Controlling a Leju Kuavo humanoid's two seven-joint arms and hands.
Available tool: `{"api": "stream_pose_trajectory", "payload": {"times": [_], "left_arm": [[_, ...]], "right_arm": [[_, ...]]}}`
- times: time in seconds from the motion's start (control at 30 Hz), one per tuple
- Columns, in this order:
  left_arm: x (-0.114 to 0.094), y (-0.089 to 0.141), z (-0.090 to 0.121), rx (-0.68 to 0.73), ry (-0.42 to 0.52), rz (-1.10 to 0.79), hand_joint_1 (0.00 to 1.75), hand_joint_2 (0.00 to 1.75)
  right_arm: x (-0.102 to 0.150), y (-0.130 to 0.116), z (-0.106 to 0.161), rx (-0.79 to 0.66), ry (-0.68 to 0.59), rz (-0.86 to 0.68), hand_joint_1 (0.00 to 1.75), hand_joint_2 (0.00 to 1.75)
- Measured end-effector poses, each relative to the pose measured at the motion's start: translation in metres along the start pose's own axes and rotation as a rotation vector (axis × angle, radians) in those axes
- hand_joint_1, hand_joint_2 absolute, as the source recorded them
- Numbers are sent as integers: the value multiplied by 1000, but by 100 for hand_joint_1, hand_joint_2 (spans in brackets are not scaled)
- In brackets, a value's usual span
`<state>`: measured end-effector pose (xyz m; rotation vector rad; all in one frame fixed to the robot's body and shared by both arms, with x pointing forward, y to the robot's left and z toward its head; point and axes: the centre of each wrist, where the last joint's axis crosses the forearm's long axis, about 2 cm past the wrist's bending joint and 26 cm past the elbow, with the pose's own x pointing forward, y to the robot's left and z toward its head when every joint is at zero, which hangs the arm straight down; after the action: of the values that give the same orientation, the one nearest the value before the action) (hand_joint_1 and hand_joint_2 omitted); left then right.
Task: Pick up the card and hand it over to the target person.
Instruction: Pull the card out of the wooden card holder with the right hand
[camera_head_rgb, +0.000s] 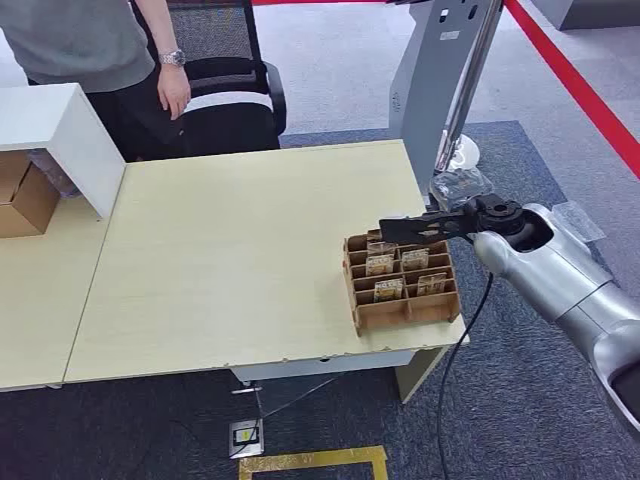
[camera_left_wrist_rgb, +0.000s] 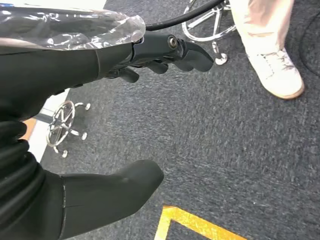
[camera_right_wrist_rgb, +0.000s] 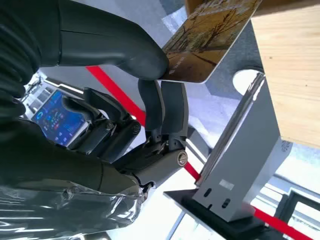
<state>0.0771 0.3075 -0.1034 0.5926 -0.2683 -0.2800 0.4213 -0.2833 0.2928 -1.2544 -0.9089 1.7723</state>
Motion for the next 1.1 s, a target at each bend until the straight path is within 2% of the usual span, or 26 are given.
{"api": "stream_pose_trajectory", "payload": {"times": [0.27, 0.4, 0.57, 0.73, 0.77, 0.87, 0.93, 1.03, 1.1], "left_arm": [[1, -4, 2, -5, 6, 23, 0, 175], [2, -5, 3, -5, 18, 40, 0, 175], [1, -4, 2, 1, 12, 47, 0, 175], [1, -2, 1, 6, 2, 46, 0, 175], [1, -2, 1, 7, 2, 46, 0, 175], [1, -2, 1, 9, 0, 44, 0, 175], [1, -3, 2, 15, 4, 50, 0, 175], [2, -5, 4, 26, 14, 68, 0, 175], [3, -6, 4, 30, 21, 81, 0, 175]], "right_arm": [[4, -26, 9, -36, -20, 34, 175, 175], [16, -43, 17, -54, -92, -44, 175, 175], [15, -57, 32, -121, -250, -438, 175, 175], [-6, -48, 49, -306, -404, -932, 175, 175], [-10, -45, 50, -335, -417, -989, 175, 175], [-17, -32, 50, -449, -468, -1237, 175, 175], [-19, -19, 46, -536, -487, -1457, 175, 175], [-17, 6, 31, -634, -459, -1767, 175, 175], [-10, 19, 19, -647, -409, -1879, 175, 175]]}}
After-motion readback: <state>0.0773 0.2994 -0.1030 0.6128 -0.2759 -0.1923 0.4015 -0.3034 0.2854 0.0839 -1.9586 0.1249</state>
